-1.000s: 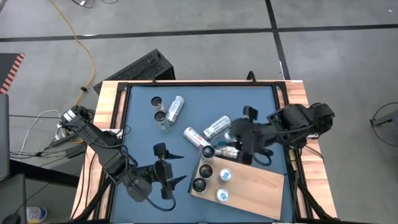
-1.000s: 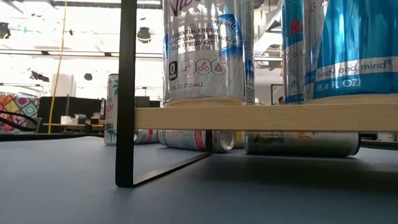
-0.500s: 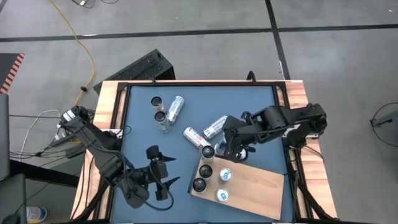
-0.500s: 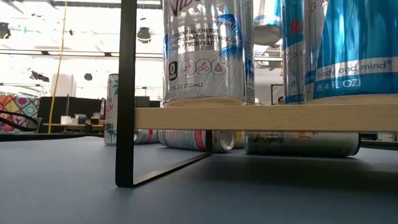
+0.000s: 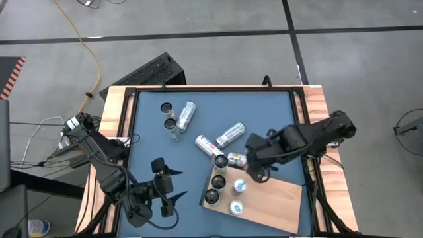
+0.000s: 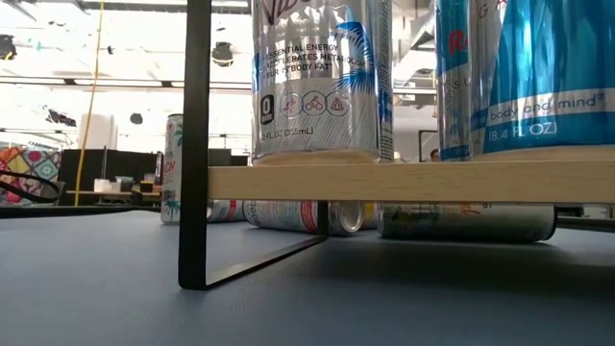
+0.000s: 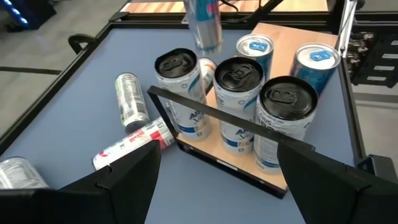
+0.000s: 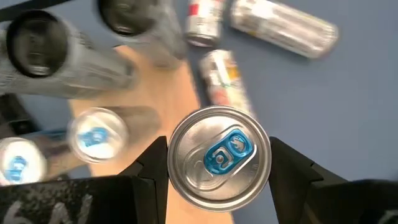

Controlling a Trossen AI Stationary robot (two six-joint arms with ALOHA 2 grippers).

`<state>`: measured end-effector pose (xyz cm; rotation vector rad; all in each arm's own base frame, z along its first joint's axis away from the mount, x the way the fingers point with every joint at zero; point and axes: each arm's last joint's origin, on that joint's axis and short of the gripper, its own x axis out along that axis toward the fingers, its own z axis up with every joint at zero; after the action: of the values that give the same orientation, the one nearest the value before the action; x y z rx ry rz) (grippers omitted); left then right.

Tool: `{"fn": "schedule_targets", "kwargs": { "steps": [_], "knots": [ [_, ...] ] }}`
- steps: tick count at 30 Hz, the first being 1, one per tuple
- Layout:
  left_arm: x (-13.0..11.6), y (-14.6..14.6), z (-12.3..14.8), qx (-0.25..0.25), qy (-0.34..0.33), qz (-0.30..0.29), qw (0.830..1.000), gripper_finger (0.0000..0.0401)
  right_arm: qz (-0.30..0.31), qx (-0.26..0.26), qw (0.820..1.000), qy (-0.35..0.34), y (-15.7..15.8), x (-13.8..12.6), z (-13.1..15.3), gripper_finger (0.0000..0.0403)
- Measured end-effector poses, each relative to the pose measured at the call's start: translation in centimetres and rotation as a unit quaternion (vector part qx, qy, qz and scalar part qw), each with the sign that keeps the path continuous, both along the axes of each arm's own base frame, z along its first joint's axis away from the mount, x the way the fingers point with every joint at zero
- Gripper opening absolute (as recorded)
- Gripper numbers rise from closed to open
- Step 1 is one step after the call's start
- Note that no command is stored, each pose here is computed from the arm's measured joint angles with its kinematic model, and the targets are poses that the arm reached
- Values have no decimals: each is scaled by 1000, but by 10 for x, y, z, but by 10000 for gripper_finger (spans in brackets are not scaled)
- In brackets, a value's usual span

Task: Place canned beverage on shelf
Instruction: Put the blue soda can on the shelf

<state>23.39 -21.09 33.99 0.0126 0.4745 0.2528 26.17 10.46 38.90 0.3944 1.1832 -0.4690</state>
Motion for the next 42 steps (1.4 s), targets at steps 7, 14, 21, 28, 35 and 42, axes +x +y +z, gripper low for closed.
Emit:
{"fn": "schedule_targets", "kwargs": {
  "steps": [7, 14, 21, 28, 35, 42],
  "knots": [
    [0, 1, 0, 10, -10, 14, 1000, 309, -49, -4, 999, -10, 0, -10, -4, 186],
    [0, 1, 0, 4, -12, 19, 1000, 309, -19, -28, 999, 24, 8, 13, -26, 186],
    [0, 1, 0, 3, -10, 18, 1000, 309, 23, -30, 999, 10, 16, 27, -34, 186],
    [0, 1, 0, 2, -11, 18, 1000, 309, 20, -24, 1000, -6, 17, 30, -33, 186],
    [0, 1, 0, 2, -11, 18, 1000, 309, 19, -34, 999, -19, 17, 32, -32, 186],
    [0, 1, 0, 4, -9, 18, 1000, 309, 19, -42, 999, 3, 19, 33, -53, 190]
  ]
}}
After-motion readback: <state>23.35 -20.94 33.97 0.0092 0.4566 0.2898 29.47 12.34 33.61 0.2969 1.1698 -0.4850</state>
